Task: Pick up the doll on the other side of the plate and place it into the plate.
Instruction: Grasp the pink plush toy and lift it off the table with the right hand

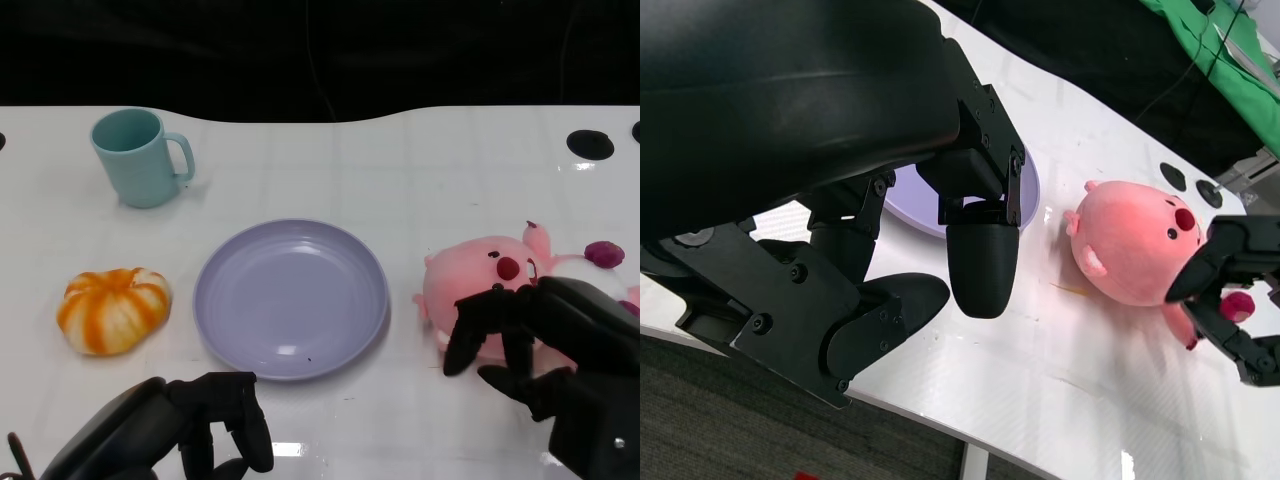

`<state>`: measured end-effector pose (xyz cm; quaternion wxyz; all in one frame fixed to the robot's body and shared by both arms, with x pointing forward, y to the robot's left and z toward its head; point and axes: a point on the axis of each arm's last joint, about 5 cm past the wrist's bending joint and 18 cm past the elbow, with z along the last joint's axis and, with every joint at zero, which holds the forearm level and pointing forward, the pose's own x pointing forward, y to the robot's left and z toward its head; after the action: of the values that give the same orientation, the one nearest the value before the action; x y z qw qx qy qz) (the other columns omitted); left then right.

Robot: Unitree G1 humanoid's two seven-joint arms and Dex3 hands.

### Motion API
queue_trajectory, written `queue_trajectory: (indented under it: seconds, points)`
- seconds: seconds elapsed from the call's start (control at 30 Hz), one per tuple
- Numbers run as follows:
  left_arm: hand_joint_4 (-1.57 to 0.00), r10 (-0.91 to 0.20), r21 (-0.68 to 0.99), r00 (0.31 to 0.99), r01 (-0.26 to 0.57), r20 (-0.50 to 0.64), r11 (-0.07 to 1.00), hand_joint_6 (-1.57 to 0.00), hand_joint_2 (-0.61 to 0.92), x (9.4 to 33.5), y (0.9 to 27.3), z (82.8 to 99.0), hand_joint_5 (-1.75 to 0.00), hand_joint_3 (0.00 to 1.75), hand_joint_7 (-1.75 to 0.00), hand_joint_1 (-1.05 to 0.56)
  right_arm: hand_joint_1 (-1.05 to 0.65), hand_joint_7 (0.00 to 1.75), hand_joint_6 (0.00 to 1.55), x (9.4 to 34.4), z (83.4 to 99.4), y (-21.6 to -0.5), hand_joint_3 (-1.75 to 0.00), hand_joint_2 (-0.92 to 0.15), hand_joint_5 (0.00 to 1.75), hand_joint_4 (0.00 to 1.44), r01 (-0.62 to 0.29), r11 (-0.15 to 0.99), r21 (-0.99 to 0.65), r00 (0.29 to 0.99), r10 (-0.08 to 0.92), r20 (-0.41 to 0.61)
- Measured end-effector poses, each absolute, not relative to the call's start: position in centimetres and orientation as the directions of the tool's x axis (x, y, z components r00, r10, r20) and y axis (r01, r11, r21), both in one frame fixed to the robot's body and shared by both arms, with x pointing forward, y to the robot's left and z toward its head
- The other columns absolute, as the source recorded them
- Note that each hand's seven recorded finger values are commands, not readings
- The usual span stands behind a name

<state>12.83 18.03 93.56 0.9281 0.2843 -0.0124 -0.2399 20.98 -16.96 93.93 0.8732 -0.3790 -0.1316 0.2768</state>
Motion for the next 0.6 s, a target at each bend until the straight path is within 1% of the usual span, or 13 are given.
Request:
queue_trajectory:
  seconds: [0.03, 0.1, 0.17, 0.2, 0.27, 0.3, 0.33, 0.43, 0.6]
  points:
    - [-0.66, -0.452, 0.534, 0.885, 0.438, -0.114, 0.723, -0.64, 0.59, 12.8, 18.0, 93.6, -1.68, 1.07, -1.42, -0.15, -0.16, 0.41, 0.87, 21.0, 94.0, -17.0, -0.56, -0.62, 0.91, 0.77, -0.374, 0.568, -0.733, 0.813, 0.582, 0.036]
    - [-0.66, -0.452, 0.534, 0.885, 0.438, -0.114, 0.723, -0.64, 0.59, 12.8, 18.1, 93.6, -1.68, 1.07, -1.42, -0.14, -0.25, 0.22, 0.81, 21.1, 94.0, -17.0, -0.28, -0.77, 0.64, 0.74, -0.352, 0.587, -0.729, 0.814, 0.577, 0.071]
    - [-0.66, -0.452, 0.534, 0.885, 0.438, -0.115, 0.723, -0.64, 0.59, 12.8, 18.1, 93.6, -1.68, 1.07, -1.42, -0.14, -0.35, 0.10, 0.71, 21.2, 94.1, -17.0, -0.13, -0.87, 0.46, 0.63, -0.337, 0.594, -0.730, 0.814, 0.574, 0.092]
    - [-0.66, -0.452, 0.534, 0.885, 0.438, -0.115, 0.723, -0.64, 0.59, 12.8, 18.1, 93.6, -1.68, 1.07, -1.42, -0.14, -0.40, 0.05, 0.65, 21.2, 94.2, -17.0, -0.09, -0.90, 0.38, 0.58, -0.331, 0.594, -0.733, 0.816, 0.570, 0.093]
    - [-0.65, -0.452, 0.534, 0.885, 0.438, -0.115, 0.723, -0.64, 0.59, 12.8, 18.1, 93.6, -1.68, 1.07, -1.42, -0.14, -0.45, 0.01, 0.57, 21.2, 94.3, -17.0, -0.08, -0.92, 0.33, 0.52, -0.322, 0.584, -0.745, 0.817, 0.569, 0.093]
    - [-0.66, -0.452, 0.534, 0.885, 0.438, -0.115, 0.723, -0.64, 0.59, 12.8, 18.1, 93.6, -1.68, 1.07, -1.42, -0.14, -0.50, 0.01, 0.46, 21.2, 94.4, -17.0, -0.08, -0.92, 0.27, 0.41, -0.316, 0.578, -0.752, 0.816, 0.570, 0.095]
    - [-0.66, -0.452, 0.535, 0.885, 0.438, -0.115, 0.723, -0.64, 0.59, 12.8, 18.1, 93.6, -1.68, 1.07, -1.42, -0.13, -0.52, 0.00, 0.40, 21.2, 94.5, -17.1, -0.09, -0.92, 0.24, 0.35, -0.308, 0.572, -0.760, 0.816, 0.570, 0.097]
    - [-0.66, -0.452, 0.534, 0.885, 0.439, -0.116, 0.723, -0.64, 0.59, 12.8, 18.1, 93.5, -1.68, 1.08, -1.42, -0.13, -0.58, 0.00, 0.28, 21.5, 95.0, -17.5, -0.08, -0.92, 0.18, 0.21, -0.273, 0.557, -0.784, 0.817, 0.565, 0.116]
    - [-0.66, -0.452, 0.535, 0.885, 0.439, -0.116, 0.722, -0.64, 0.58, 12.9, 18.1, 93.5, -1.68, 1.09, -1.41, -0.14, -0.68, 0.00, 0.20, 21.8, 95.9, -17.8, -0.04, -0.92, 0.16, 0.09, -0.196, 0.523, -0.829, 0.837, 0.529, 0.137]
